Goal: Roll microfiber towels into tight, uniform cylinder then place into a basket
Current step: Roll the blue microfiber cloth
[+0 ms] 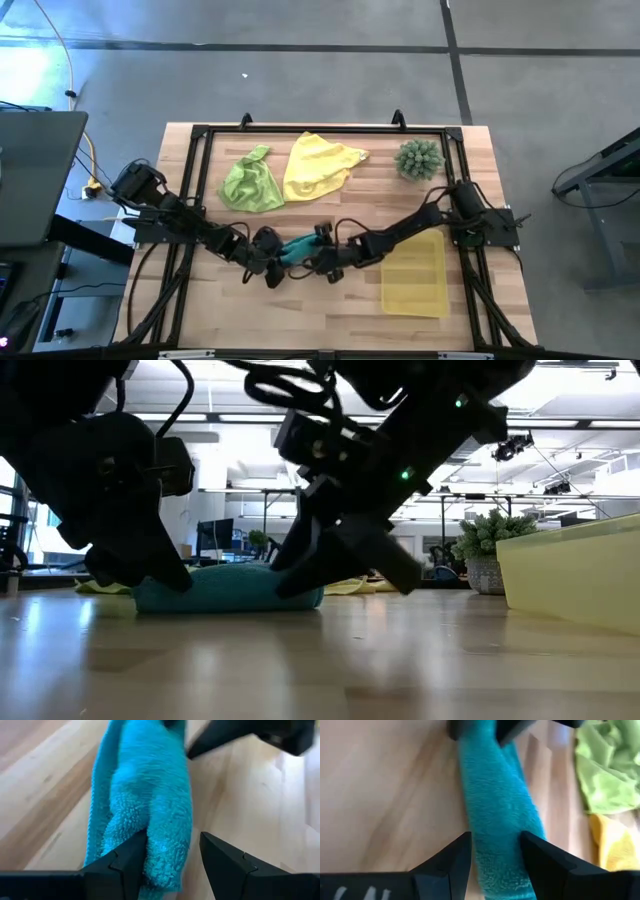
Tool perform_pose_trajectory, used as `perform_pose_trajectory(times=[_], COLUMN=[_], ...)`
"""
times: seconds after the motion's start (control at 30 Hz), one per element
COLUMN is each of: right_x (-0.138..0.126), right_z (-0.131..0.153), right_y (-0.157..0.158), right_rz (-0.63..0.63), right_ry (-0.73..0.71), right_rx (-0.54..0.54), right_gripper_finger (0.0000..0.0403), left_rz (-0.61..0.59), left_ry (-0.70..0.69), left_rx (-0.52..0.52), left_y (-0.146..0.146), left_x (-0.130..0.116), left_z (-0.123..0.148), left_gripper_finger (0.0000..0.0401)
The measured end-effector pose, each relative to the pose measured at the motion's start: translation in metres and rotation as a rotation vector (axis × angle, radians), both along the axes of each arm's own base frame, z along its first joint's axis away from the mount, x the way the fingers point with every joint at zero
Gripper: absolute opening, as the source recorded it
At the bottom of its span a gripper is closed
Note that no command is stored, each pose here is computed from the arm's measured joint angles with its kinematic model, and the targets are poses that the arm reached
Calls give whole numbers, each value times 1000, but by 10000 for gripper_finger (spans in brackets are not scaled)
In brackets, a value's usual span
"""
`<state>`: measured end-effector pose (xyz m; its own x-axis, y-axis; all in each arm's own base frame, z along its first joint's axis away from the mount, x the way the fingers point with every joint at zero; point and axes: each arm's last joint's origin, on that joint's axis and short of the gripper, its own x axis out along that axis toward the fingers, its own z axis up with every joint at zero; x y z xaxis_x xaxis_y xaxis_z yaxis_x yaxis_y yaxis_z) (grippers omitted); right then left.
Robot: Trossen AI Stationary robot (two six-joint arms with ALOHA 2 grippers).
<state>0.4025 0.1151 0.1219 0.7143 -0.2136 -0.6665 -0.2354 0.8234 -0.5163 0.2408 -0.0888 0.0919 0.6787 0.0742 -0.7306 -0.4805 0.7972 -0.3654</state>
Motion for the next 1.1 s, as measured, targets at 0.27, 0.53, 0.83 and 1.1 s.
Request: perform_pose_trajectory(times=[0.27, 0.53, 0.83, 1.1], right_x=[6, 7, 4, 6], right_z=[-2, -15, -19, -20], right_y=[-16, -30, -40, -51], right_rz=[-27, -83, -156, -179], right_ry=[5, 74, 138, 172], right_rx=[13, 141, 316, 509], right_gripper_finger=[165, 164, 67, 9], left_rz=[-4, -27, -100, -219], left_ry=[2, 5, 25, 6], left_rx=[-8, 14, 67, 174], left_y=[1, 3, 12, 14], left_x=[0, 1, -8, -22], left_z=[0, 1, 22, 49], left_gripper_finger=[176, 176, 176, 176])
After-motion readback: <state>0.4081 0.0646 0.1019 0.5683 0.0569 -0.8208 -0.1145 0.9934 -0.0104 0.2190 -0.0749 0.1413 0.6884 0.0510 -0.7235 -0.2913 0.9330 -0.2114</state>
